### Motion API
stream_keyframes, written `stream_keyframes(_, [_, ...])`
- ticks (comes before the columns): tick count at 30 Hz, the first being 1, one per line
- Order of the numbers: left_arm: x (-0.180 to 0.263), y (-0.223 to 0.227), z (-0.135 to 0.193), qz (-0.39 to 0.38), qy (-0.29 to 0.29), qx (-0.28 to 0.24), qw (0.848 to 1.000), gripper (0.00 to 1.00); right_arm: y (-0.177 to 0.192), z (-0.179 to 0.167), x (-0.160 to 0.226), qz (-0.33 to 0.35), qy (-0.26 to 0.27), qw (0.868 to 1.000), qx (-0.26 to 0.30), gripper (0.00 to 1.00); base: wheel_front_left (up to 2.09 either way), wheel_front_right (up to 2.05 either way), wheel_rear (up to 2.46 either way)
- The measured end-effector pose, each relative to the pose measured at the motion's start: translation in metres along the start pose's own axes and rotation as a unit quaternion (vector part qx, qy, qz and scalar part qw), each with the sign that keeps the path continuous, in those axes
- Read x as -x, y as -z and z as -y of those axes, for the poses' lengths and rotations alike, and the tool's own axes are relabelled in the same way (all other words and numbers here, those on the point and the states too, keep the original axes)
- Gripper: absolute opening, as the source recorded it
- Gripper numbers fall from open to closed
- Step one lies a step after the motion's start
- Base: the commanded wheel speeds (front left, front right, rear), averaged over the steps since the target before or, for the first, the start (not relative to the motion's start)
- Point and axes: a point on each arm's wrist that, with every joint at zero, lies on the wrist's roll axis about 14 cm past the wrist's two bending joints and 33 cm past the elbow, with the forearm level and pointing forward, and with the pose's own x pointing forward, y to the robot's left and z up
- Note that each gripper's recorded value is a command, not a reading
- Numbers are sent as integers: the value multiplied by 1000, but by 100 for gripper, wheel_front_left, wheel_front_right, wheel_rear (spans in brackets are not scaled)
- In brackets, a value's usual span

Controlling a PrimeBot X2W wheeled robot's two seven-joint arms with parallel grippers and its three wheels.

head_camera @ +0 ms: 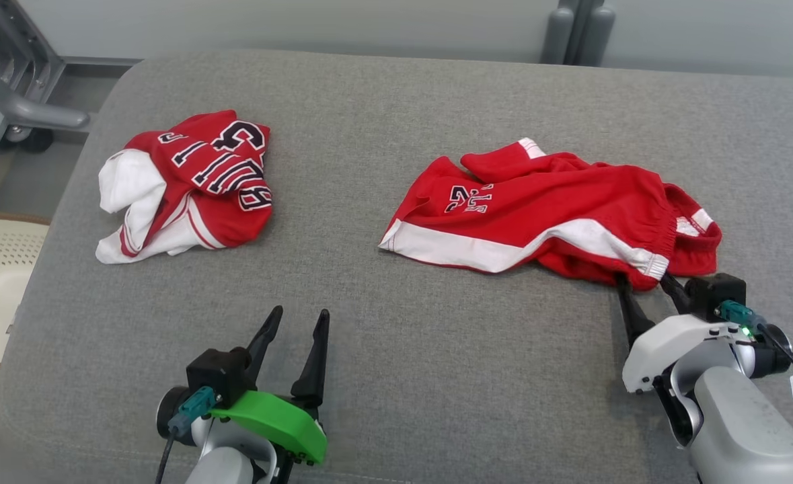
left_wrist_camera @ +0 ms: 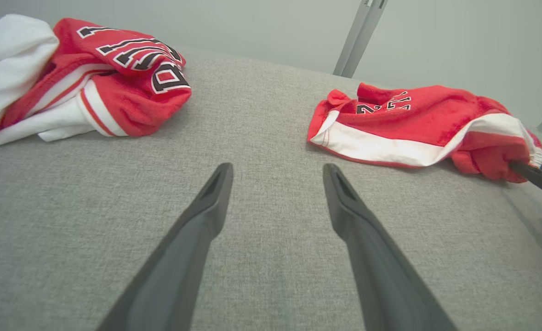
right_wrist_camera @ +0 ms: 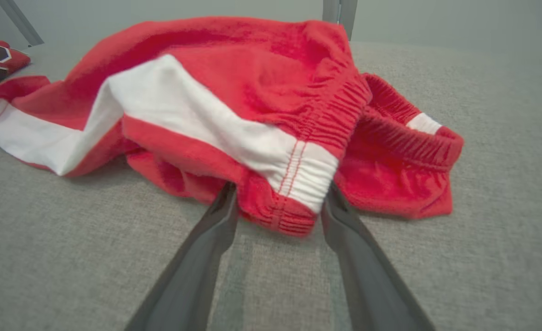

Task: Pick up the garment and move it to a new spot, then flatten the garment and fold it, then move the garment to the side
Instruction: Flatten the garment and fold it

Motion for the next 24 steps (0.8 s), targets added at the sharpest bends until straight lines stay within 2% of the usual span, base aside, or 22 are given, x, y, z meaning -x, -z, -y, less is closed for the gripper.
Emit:
stream_keyframes(1, [1, 0, -4, -1, -6, 0, 1000, 100, -1, -4, -4, 2, -5, 1000, -1, 41, 0, 0, 0])
stream_keyframes(2, [2, 2, -7, -3, -10, 0, 1000, 100, -1, -6, -6, 1, -9, 1000, -1, 0, 0, 0, 0])
stream_keyframes(7, [3, 7, -13, -11, -20, 2, 1000, 100, 10, -8, -7, -13, -18, 1000, 7, 0, 0, 0, 0])
stream_keyframes(12, [-1, 11, -5, -16, -7, 5, 1000, 100, 11, 23, 6, -19, 7, 999, 27, 0, 0, 0, 0])
stream_keyframes(19, [-10, 13, 19, -19, 29, 7, 999, 100, 22, 47, 34, -43, 15, 998, 46, 0, 0, 0, 0])
stream_keyframes(20, [-11, 13, 21, -20, 33, 7, 999, 100, 24, 51, 38, -47, 18, 998, 41, 35, 0, 0, 0])
stream_keyframes(21, [-12, 14, 24, -20, 37, 8, 999, 100, 25, 54, 41, -50, 19, 998, 40, 95, 0, 0, 0])
stream_keyframes(22, [-13, 15, 26, -22, 40, 8, 999, 100, 26, 56, 43, -53, 21, 998, 41, 100, 0, 0, 0])
stream_keyframes(24, [-14, 15, 29, -23, 45, 8, 999, 100, 25, 59, 46, -54, 22, 998, 38, 100, 0, 0, 0])
